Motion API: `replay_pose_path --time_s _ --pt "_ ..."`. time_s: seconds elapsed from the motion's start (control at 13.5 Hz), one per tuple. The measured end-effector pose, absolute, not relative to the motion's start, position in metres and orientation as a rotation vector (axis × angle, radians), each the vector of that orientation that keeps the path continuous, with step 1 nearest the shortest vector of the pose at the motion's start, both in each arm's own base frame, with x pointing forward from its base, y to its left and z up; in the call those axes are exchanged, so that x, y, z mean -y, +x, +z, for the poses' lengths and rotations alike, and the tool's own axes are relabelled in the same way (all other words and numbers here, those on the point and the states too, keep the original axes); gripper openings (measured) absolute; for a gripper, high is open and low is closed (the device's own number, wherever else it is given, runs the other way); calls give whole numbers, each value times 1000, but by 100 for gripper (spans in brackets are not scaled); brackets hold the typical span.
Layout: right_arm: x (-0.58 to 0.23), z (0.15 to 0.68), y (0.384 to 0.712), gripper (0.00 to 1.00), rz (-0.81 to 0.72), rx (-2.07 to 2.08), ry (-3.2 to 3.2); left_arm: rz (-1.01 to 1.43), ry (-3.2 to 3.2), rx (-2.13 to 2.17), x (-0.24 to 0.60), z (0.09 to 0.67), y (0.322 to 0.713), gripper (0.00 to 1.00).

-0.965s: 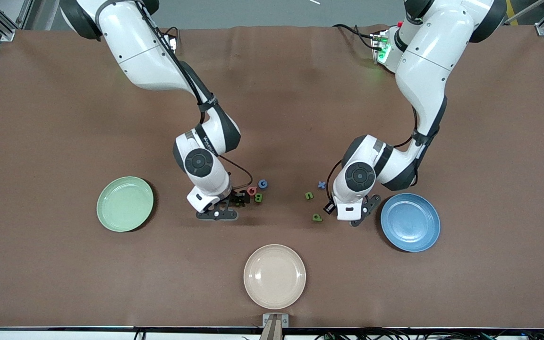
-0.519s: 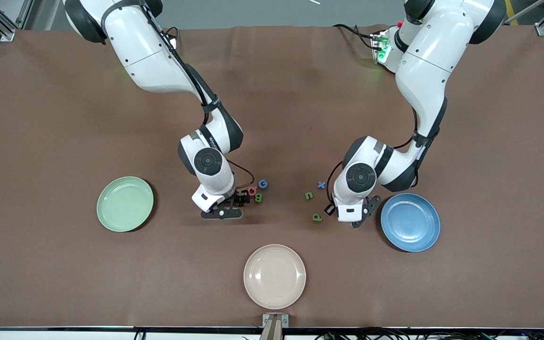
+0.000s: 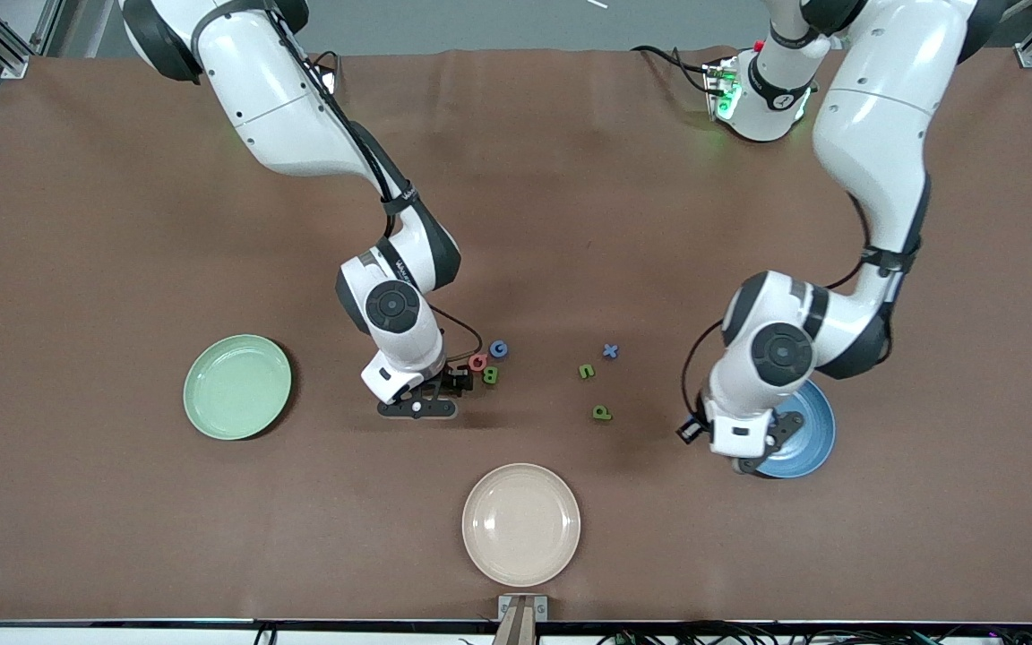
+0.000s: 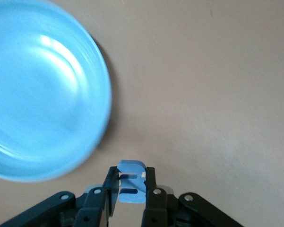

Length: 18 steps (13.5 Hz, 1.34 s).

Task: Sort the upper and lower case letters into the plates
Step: 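Carry the blue m onto the blue plate while the right gripper lifts N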

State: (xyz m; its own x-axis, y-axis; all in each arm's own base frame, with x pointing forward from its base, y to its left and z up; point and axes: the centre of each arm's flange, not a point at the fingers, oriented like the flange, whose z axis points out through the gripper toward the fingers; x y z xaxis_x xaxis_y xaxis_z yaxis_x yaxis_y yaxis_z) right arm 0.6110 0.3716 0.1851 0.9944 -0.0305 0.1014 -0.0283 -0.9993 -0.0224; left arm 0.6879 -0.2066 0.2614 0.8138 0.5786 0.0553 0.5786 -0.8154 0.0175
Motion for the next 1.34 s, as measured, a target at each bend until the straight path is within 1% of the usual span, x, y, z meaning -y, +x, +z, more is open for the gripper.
replay_pose_path --time_s 0.22,0.37,0.52,0.59,0.67,0.82,0.89,0.96,1.11,1.19,1.34 --pt "-379 184 607 86 -160 -49 -3106 -1 -2989 763 138 270 695 27" --pt "-389 179 600 84 -160 -27 -3105 54 -2995 685 92 257 695 27" --pt "-395 173 595 83 -155 -11 -3109 113 -2989 662 69 237 689 27" --pt "-395 174 596 74 -160 -7 -3107 131 -2986 661 68 230 687 27" --pt "-396 176 596 63 -164 0 -3105 139 -2986 660 69 226 686 32" --pt "-397 180 597 39 -171 10 -3102 132 -2992 652 73 224 687 53" --pt "-396 181 597 34 -168 8 -3105 121 -2999 646 78 226 688 64" --pt "-395 181 598 34 -168 5 -3105 104 -3011 637 85 230 690 73" --pt "-384 181 604 34 -150 -8 -3120 46 -3040 607 118 247 696 96" --pt "-371 181 610 34 -120 8 -3140 22 -3045 616 147 254 695 100" --pt "-322 190 631 34 -30 103 -3182 -12 -3034 715 217 260 684 99"
